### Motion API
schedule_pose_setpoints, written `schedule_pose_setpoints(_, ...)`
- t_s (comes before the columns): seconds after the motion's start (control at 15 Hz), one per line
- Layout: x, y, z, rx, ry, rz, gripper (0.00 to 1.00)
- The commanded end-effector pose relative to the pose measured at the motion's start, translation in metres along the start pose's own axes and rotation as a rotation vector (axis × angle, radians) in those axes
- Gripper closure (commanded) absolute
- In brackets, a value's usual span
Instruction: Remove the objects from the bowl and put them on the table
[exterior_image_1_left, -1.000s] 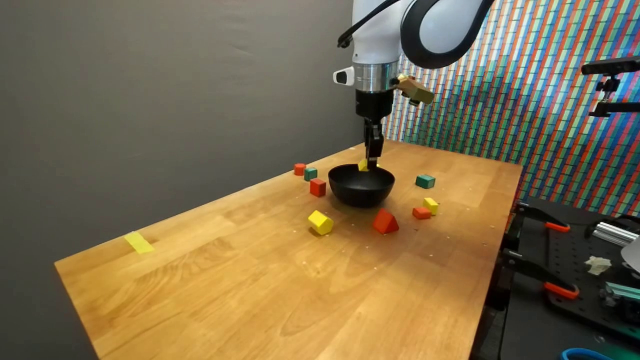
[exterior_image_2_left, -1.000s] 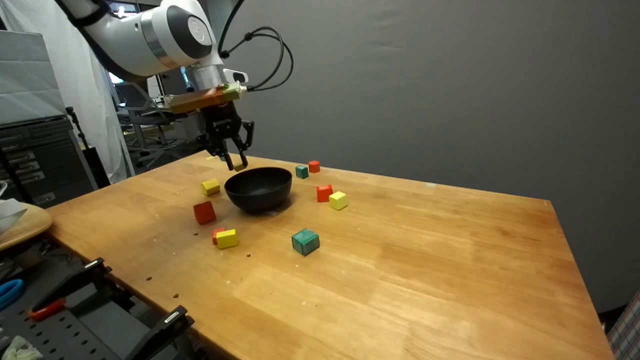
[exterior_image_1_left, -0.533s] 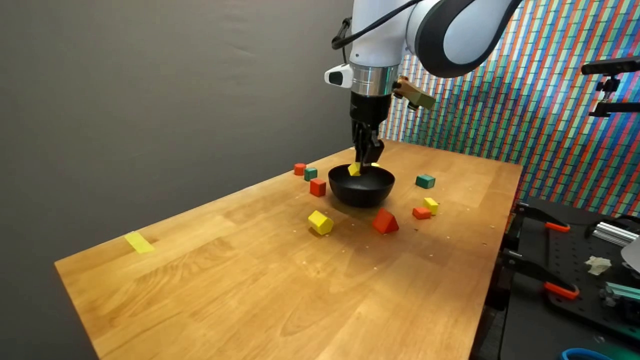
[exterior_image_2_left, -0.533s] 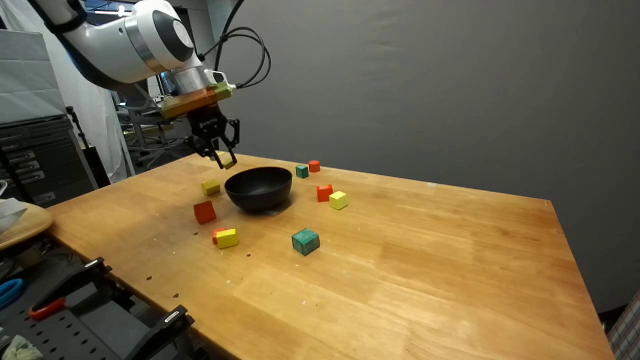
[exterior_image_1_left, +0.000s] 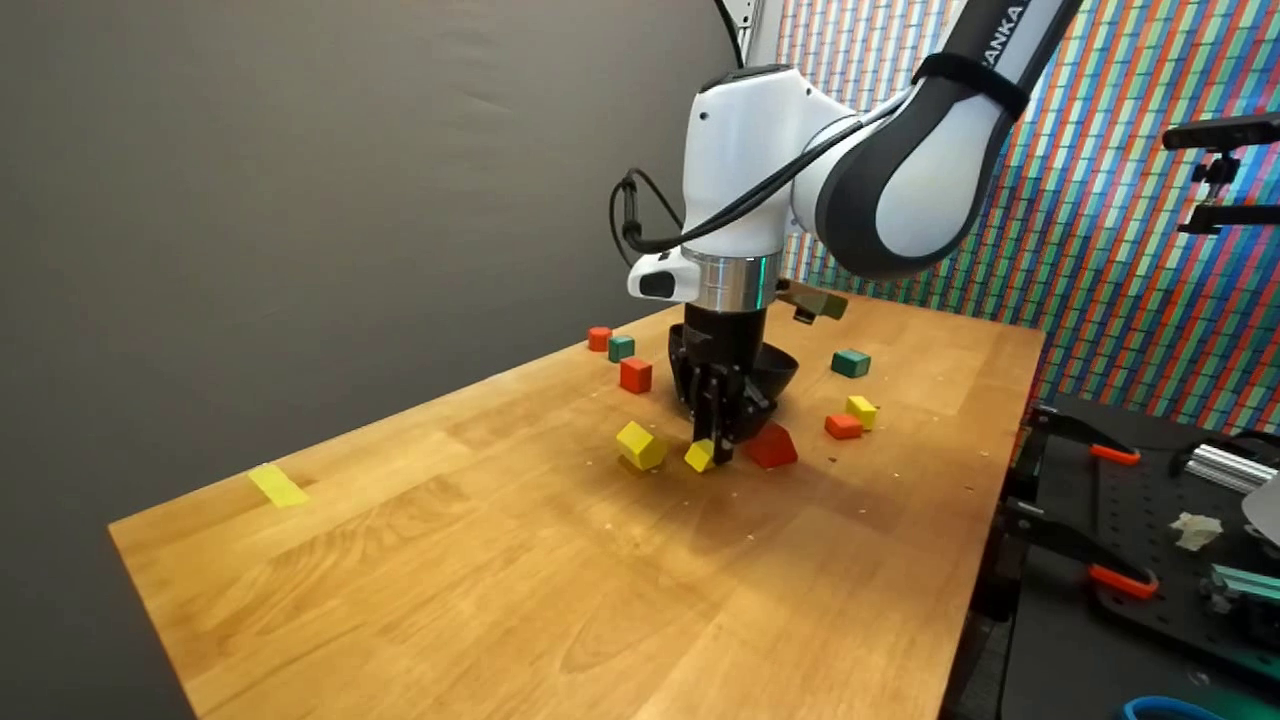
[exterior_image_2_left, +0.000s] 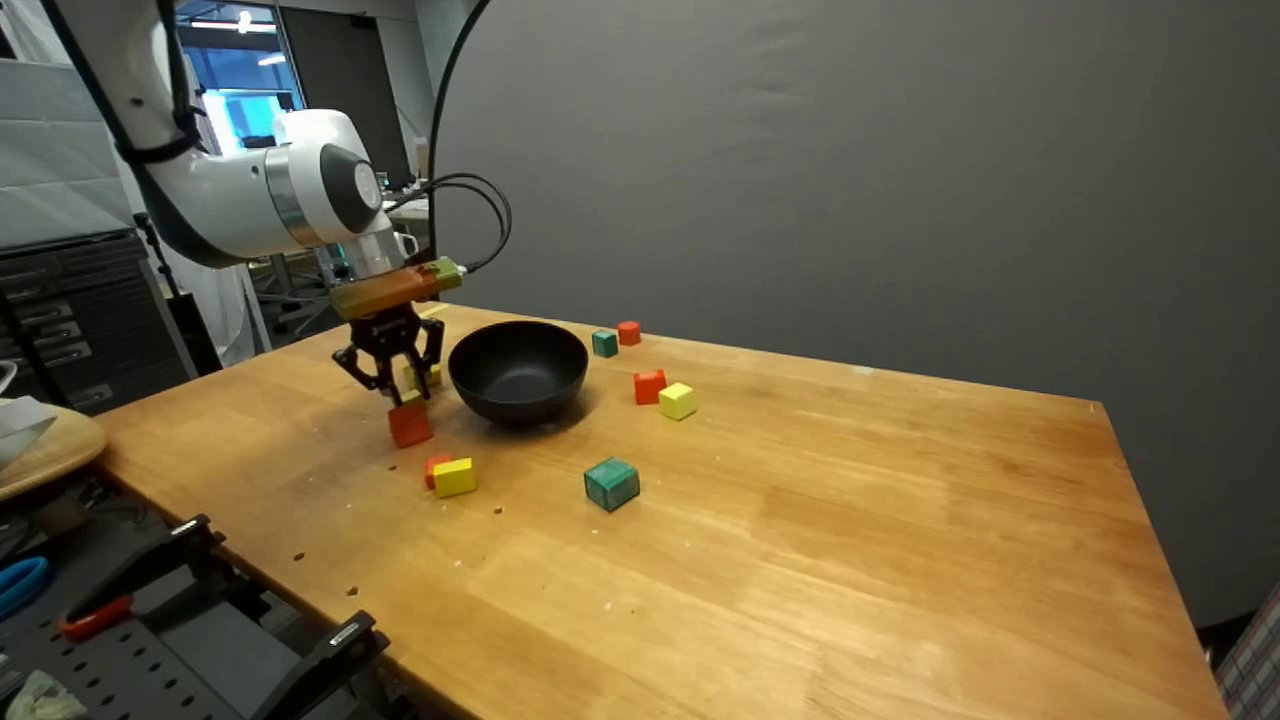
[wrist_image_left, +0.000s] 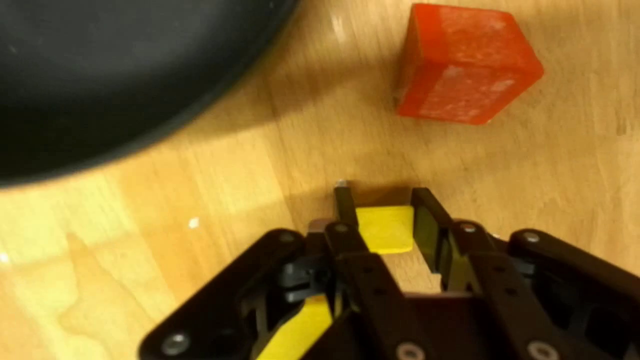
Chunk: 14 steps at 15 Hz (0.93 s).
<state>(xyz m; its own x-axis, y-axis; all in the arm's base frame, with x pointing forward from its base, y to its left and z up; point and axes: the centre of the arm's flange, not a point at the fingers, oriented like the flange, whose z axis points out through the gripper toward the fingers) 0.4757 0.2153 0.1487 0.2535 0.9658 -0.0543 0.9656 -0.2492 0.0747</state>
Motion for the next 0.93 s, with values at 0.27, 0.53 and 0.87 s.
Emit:
schedule_pose_setpoints(0.27,0.026,-0.013,0.006,0.034,0.044,-0.240,0.42)
schedule_pose_setpoints(0.53,0.043,-0.030,-0.007,0.057,-0.015,-0.281,0.18)
schedule_pose_setpoints(0.87,0.062,-0.054,-0.071,0.062,-0.074,-0.241,0.00)
